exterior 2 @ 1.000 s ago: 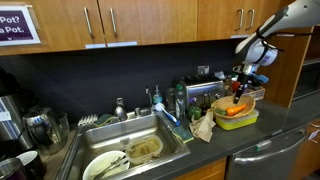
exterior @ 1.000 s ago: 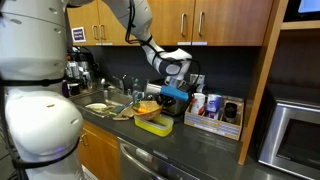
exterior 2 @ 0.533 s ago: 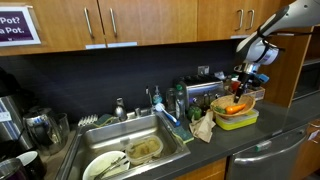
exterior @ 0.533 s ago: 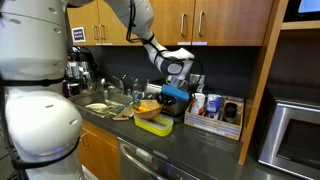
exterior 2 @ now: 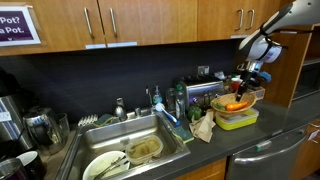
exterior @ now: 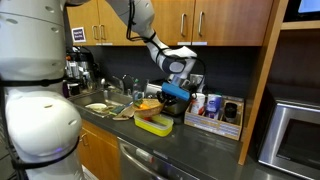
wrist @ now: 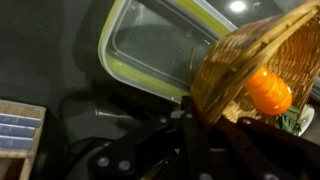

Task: Put the basket on the counter then put the carrot in the yellow container.

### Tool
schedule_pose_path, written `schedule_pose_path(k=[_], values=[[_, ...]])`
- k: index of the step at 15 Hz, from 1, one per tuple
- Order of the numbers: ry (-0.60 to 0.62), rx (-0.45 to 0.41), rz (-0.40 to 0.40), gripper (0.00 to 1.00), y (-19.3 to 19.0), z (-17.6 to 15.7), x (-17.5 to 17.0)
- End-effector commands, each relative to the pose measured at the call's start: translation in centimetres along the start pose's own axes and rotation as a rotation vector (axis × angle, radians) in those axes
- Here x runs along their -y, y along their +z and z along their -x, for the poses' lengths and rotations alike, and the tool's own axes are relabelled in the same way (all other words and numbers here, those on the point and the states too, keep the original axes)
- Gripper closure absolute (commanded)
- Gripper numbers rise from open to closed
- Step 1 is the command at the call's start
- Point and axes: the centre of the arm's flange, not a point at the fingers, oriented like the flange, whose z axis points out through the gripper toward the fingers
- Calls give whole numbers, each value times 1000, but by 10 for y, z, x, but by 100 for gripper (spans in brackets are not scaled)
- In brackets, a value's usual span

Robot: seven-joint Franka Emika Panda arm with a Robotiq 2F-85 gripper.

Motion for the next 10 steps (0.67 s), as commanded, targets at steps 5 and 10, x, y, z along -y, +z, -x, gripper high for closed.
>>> schedule_pose_path(k=[5,10], values=[[155,-128,-51,99,-45,45,-14],[246,-154,-93,99,-51,82,-37]])
